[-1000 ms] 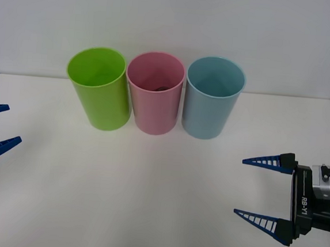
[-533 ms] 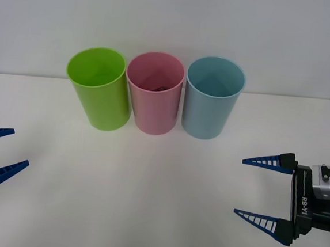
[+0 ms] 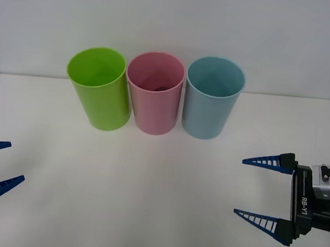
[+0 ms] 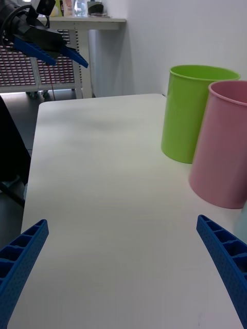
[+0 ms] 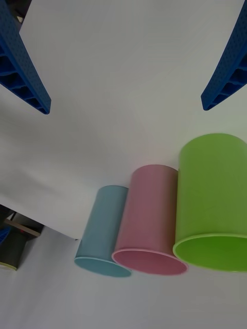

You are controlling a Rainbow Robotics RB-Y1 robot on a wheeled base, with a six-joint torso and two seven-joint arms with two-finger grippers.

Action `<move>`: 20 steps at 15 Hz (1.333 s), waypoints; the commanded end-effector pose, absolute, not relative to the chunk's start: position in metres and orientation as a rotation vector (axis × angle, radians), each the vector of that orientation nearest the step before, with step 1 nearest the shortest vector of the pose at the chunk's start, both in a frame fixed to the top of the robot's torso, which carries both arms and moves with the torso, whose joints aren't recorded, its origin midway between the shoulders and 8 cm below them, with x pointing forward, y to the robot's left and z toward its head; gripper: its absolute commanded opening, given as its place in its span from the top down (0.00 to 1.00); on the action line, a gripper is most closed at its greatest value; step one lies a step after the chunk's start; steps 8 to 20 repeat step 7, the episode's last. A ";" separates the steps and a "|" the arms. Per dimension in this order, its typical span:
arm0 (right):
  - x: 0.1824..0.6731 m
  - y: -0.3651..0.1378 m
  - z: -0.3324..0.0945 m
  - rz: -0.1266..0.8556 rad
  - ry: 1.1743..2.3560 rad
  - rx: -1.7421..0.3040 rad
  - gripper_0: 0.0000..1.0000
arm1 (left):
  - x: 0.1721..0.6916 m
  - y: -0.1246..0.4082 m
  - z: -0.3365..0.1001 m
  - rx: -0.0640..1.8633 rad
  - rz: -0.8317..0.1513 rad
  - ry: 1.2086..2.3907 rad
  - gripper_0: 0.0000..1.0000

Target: Put cans in the blue bin and PET bottles in the pink bin and trash in the green bin.

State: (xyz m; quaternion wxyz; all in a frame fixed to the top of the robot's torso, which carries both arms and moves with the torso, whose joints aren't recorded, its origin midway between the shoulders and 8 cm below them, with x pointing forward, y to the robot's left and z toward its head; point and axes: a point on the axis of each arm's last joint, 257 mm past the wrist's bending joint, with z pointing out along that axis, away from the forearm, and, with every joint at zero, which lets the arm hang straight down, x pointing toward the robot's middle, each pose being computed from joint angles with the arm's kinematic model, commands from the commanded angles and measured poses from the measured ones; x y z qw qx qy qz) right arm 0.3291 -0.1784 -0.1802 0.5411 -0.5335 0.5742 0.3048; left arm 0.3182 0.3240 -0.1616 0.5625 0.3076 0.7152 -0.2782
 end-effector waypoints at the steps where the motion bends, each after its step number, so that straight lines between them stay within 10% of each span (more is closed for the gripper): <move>1: 0.329 -0.178 -0.180 0.724 1.364 -1.268 0.00 | 0.318 0.324 -0.162 0.724 -0.652 1.683 0.00; 20: 0.329 -0.178 -0.180 0.724 1.364 -1.268 0.00 | 0.318 0.324 -0.162 0.724 -0.652 1.683 0.00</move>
